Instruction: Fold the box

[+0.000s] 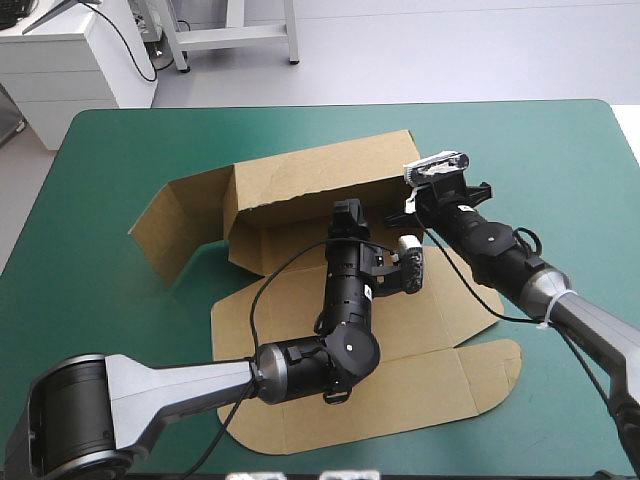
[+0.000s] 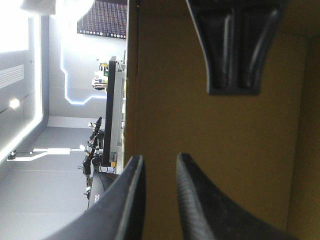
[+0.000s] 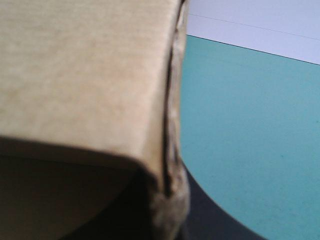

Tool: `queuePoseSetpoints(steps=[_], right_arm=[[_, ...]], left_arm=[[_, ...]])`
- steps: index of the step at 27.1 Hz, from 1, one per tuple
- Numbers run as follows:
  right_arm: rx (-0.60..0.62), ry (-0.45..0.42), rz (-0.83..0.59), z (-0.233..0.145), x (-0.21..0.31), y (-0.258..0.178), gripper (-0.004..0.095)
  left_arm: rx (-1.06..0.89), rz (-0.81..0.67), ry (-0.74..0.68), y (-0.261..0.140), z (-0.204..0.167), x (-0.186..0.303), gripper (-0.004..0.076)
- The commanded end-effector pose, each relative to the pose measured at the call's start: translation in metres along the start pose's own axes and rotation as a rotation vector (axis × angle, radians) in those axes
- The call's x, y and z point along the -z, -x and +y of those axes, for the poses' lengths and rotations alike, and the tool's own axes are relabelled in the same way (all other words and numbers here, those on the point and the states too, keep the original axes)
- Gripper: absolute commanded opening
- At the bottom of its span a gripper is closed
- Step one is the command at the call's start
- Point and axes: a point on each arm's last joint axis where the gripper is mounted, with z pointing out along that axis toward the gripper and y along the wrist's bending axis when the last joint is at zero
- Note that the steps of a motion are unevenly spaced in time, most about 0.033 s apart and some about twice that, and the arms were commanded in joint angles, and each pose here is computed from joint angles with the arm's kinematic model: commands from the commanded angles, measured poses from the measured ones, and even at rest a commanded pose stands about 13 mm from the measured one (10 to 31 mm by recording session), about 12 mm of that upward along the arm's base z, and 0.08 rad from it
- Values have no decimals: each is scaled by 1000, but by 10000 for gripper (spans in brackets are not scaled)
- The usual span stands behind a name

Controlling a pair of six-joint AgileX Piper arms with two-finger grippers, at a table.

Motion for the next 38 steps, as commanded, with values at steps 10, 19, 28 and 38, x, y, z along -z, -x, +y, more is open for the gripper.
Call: queuePoseSetpoints(steps=[10,19,28,38], right_arm=[[-46,8,-60,-17,11,21,1],[-75,62,-68,-13,16,25,2],[-101,42,-87,-17,21,29,3],[-100,185,14,-34,14,26,3]], left_arm=[[396,-68,57,-53,122,41,3],[736,55,47,-147,178,32,3],[965,243,115,-231,204,36,3],[1077,372,56,-269,200,35,3]])
